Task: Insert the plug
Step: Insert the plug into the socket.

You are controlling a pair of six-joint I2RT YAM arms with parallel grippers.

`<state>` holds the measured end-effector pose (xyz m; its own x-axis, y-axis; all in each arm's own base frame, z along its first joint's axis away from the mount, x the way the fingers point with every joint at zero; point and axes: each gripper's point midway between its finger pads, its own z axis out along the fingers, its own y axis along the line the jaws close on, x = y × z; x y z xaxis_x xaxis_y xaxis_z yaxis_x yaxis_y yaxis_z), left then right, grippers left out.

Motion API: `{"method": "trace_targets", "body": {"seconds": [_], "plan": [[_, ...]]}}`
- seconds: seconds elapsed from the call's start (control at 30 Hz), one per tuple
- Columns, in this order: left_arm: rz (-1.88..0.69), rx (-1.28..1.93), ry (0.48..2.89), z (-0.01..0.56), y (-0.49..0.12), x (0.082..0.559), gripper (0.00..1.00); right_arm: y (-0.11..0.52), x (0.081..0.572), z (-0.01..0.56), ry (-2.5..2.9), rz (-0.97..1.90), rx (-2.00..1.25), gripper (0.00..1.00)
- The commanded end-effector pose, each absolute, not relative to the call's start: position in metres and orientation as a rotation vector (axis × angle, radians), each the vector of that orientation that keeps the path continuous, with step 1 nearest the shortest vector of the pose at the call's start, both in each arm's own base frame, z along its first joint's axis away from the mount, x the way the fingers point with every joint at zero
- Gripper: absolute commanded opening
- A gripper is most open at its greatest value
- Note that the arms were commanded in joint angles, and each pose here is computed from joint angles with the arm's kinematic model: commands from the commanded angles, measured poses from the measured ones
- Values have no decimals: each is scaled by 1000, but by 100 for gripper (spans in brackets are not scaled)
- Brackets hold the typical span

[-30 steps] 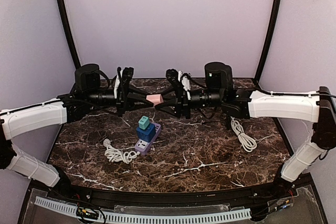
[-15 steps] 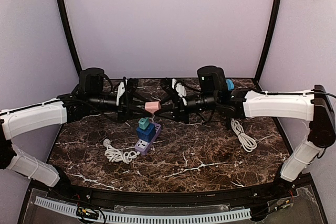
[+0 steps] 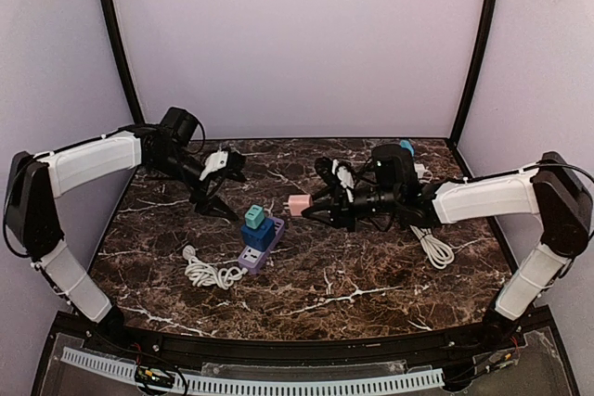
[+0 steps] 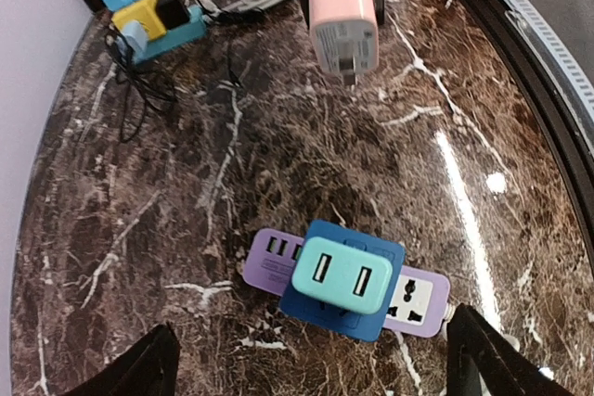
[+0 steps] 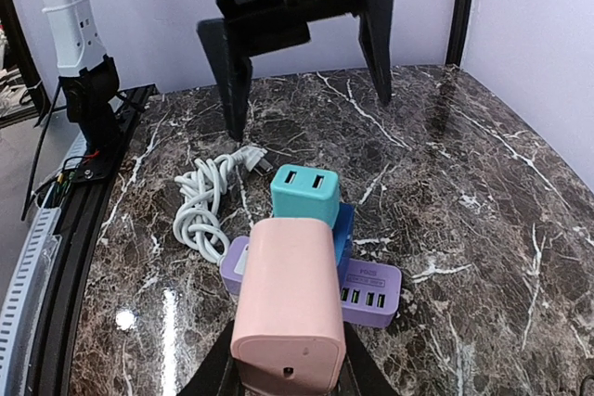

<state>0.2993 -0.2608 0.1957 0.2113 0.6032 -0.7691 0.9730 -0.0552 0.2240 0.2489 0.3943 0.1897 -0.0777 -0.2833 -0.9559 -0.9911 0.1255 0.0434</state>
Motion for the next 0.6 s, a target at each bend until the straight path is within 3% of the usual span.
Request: {"method": "trace_targets", "body": {"seconds": [0.0,0.3,0.57], "plan": [[-766,1990,1412,152,-253,278,88,395,242,188,1367,1041,-1314,0],[-881,2011,1372,125,-270,293,96,386,236,150,1402,1024,-1311,0],[-858,1868,1423,98,-287,306,87,387,236,136,1407,1051,-1277,0]]}}
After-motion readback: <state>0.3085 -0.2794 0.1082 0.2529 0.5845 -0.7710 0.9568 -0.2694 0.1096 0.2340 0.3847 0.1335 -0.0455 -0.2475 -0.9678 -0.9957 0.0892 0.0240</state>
